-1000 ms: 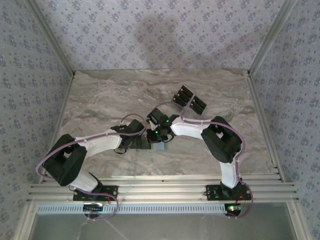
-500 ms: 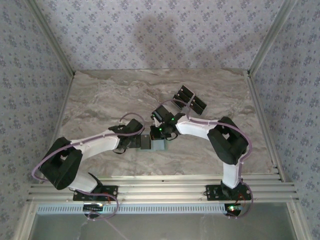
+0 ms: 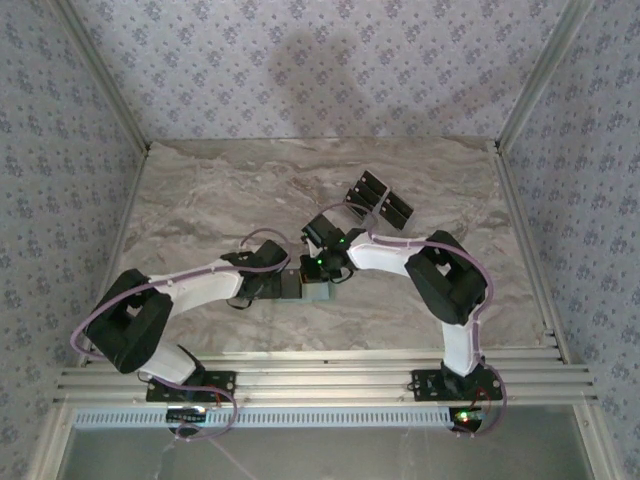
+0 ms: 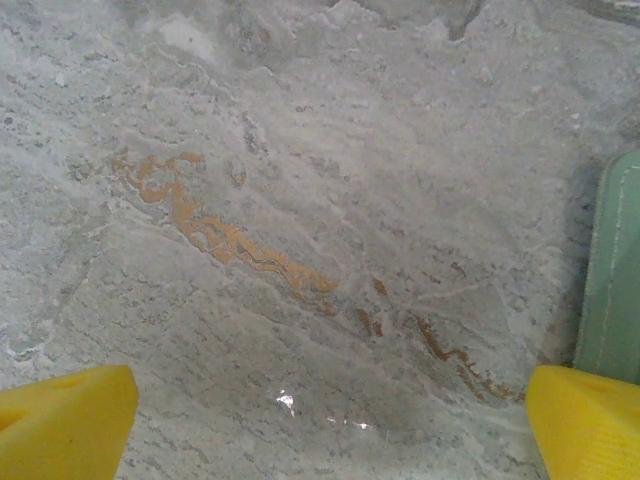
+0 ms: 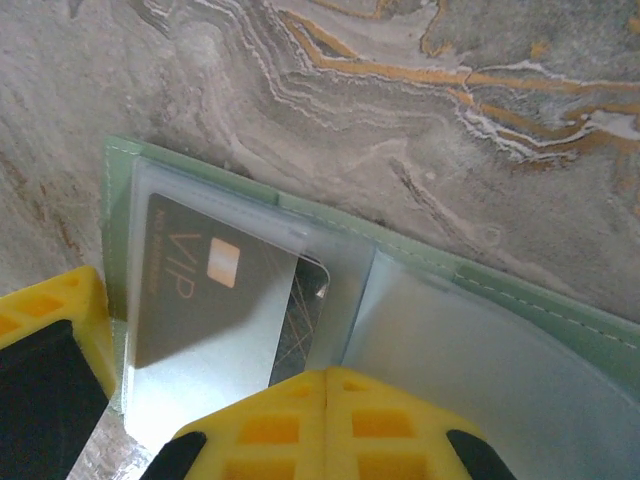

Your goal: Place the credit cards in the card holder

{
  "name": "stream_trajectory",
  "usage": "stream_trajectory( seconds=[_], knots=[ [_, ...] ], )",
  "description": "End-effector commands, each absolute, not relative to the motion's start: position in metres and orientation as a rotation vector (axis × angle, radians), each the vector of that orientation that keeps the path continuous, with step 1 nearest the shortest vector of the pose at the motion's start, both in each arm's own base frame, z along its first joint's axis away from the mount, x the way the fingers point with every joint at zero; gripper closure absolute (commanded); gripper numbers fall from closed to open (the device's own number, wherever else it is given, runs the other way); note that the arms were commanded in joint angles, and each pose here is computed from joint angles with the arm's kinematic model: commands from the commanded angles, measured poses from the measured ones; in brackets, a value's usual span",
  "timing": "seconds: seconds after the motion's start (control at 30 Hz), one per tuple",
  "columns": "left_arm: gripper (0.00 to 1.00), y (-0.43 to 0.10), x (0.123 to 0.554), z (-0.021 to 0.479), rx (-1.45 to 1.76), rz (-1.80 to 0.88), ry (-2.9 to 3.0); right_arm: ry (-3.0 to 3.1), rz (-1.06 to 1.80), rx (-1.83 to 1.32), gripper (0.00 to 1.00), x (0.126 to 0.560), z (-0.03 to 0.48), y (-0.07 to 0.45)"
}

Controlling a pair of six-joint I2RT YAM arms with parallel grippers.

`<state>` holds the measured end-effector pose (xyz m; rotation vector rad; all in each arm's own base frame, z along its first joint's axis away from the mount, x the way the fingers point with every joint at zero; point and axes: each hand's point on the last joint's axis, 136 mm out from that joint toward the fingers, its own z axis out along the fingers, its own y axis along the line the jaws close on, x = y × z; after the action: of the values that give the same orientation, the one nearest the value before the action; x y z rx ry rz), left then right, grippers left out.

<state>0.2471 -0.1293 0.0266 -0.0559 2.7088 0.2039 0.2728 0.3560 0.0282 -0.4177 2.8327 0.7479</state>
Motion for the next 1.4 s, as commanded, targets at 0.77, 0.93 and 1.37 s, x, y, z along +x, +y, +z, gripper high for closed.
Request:
stream_trajectory(
  seconds=[0.77,0.93,1.37],
  knots=[
    [0.0,-0.128,0.245,0.013,-0.069,0.206,2.73,2.855,0.786,-0.478,0.99,0.262,0.025,0.379],
    [0.0,-0.129,0.245,0.013,-0.067,0.202,2.732,2.859,0.787,-0.486,0.99,0.261,0.024,0.381],
    [0.0,-0.129,0.246,0.017,-0.067,0.197,2.727,2.814,0.728,-0.442,0.98,0.264,0.042,0.361]
  ],
)
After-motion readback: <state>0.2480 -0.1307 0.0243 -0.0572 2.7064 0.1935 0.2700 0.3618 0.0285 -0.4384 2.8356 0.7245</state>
